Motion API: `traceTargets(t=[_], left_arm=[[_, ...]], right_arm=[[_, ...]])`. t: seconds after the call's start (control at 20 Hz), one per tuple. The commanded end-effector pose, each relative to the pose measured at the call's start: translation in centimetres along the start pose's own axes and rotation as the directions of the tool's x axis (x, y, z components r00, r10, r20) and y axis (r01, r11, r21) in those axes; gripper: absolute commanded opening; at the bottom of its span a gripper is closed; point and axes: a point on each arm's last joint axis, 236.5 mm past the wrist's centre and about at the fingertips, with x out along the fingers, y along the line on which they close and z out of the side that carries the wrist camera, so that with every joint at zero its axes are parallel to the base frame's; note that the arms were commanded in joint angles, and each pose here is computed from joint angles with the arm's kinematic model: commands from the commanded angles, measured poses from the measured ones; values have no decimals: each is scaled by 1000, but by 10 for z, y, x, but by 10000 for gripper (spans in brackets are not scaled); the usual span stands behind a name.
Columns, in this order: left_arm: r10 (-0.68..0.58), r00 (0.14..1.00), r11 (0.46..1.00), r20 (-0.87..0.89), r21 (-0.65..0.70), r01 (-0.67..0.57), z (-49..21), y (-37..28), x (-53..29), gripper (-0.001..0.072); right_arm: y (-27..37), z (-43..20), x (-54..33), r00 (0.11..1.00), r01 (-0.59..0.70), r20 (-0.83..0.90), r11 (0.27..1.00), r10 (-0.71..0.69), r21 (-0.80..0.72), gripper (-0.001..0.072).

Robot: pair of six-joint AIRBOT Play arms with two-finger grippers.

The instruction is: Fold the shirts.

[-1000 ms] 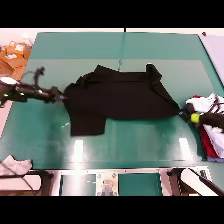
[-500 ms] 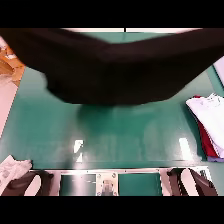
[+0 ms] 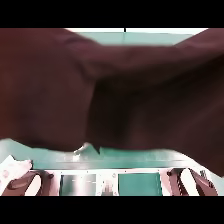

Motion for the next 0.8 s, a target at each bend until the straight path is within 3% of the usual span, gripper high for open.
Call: traceTargets(t=[0.0,0.2,0.45,0.6,0.75], left_arm=[[-87,969,974,-231,-225,33,-93,48,73,25],[-224,880,880,-418,-476,-1,-242,102,154,25],[-260,796,767,-547,-618,-174,-397,156,217,25],[-190,820,731,-541,-635,-250,-436,181,245,25],[-60,860,723,-507,-616,-313,-433,214,257,25]], right_arm=[[-47,-78,66,975,-32,-212,987,66,159,18],[-106,-214,151,897,52,-434,956,82,287,18],[-170,-371,236,777,248,-629,903,31,350,18],[-191,-422,277,736,300,-676,877,38,376,18],[-192,-423,317,757,265,-649,873,74,409,18]])
